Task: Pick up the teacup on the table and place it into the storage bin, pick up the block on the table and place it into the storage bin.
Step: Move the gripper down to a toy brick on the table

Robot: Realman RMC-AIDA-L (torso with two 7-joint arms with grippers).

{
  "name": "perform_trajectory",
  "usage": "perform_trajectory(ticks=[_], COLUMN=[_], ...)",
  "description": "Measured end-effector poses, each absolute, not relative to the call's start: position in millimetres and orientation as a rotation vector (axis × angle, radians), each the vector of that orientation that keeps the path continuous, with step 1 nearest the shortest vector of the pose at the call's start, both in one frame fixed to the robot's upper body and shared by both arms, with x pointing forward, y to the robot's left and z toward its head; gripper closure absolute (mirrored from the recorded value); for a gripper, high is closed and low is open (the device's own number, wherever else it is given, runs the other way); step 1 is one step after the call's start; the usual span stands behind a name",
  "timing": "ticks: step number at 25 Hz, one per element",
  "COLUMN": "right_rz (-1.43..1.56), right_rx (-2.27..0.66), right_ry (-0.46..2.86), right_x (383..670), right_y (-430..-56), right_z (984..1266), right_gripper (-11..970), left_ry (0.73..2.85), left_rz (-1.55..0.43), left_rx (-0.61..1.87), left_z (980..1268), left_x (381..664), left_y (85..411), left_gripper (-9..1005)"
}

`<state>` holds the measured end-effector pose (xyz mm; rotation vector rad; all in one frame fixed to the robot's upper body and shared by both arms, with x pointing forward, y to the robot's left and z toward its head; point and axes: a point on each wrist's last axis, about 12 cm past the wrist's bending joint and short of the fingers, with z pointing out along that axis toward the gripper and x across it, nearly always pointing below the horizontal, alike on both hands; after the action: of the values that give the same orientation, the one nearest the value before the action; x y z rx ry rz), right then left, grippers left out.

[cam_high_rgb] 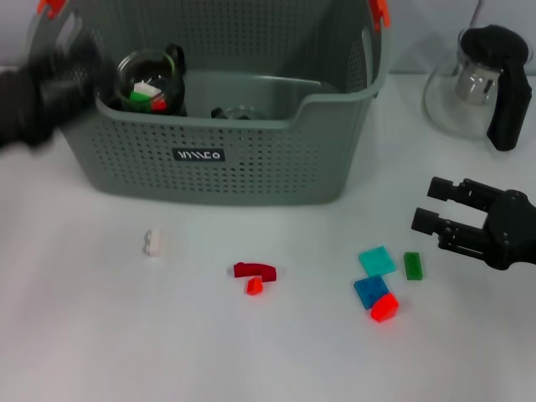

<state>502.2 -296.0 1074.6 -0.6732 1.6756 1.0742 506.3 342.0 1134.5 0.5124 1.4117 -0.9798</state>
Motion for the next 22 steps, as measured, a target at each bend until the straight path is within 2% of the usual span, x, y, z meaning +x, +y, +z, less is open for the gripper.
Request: perform_trajectory(ticks=[4, 8, 15, 22], right_rz=[1.074, 1.074, 1.079, 1.082], right_rx=[-0.664, -0.658, -0.657, -0.656], right_ry=[1.685, 1.686, 1.689, 1.690], right_x=[501, 499, 500, 499], right_y=[-297, -299, -298, -298], right_z=[1073, 1073, 1073, 1073], right_gripper=[199, 199, 199, 199], left_ry=[1.529, 1.658, 1.863, 1.955], left_rz=[-0.904, -0.874, -0.793, -0.618], left_rx=[0.624, 0.716, 0.909, 0.938], left_z=[1108, 1095, 1077, 1062], left_x=[479, 469, 483, 502], left_y=[342, 344, 338, 331], left_gripper=[426, 426, 427, 428])
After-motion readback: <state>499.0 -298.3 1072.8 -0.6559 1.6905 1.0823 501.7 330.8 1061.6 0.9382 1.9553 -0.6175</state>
